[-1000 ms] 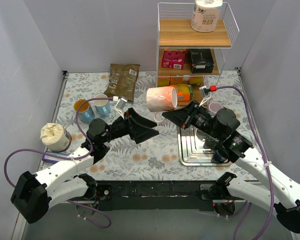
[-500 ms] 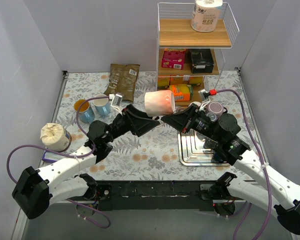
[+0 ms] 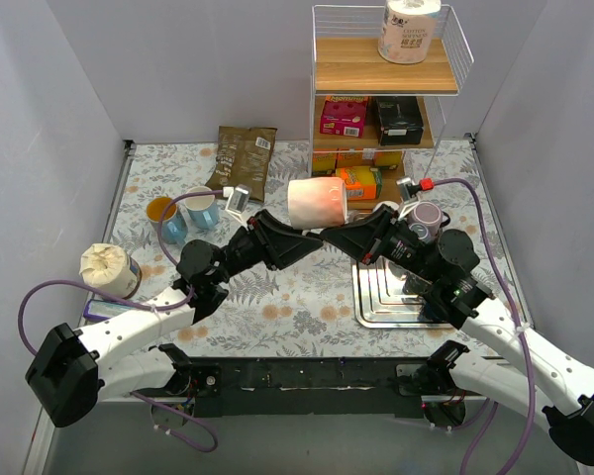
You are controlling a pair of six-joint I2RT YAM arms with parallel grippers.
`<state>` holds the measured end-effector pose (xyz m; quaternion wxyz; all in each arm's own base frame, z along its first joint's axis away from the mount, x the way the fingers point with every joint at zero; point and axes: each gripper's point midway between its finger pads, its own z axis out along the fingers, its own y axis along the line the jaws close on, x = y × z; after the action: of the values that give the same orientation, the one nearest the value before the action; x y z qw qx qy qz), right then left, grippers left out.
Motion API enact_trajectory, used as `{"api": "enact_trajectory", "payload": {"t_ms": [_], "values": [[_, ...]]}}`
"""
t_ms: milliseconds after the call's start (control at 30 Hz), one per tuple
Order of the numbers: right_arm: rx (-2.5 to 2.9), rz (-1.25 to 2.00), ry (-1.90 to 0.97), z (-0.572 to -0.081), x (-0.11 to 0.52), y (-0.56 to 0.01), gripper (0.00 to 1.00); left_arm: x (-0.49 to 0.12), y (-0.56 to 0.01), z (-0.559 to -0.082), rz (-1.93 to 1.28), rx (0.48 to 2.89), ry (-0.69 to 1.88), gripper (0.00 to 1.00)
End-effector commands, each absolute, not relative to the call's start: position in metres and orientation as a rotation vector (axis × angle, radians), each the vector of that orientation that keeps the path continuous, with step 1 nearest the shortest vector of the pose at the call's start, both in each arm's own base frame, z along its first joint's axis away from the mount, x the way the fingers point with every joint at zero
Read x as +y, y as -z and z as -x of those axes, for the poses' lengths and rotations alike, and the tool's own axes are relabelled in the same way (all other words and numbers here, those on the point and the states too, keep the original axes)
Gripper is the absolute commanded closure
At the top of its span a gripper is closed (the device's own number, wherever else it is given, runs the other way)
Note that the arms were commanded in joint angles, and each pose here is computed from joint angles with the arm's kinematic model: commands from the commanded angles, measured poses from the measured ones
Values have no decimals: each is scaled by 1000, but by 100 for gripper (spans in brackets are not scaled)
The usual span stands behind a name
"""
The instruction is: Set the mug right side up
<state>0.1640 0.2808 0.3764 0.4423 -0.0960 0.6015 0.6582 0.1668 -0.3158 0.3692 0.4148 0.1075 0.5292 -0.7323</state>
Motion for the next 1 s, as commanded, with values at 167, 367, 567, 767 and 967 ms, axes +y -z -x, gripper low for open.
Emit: {"api": "enact_trajectory", "payload": {"t_ms": [167,367,567,767,967], "values": [[1273,269,-1665,-151,267,-423,99,-314,-387,-172,-232,1278,1804,100],[1391,256,-1591,-164,274,-409,73,-304,-387,-185,-144,1300,1710,100],[1550,126,-1467,-188,269,-378,22,-285,-380,-213,22,1414,1504,100],[1804,-22,-1248,-210,254,-316,7,-251,-369,-243,177,1512,1211,100],[1974,-138,-1087,-212,233,-268,4,-223,-340,-268,234,1653,874,100]]}}
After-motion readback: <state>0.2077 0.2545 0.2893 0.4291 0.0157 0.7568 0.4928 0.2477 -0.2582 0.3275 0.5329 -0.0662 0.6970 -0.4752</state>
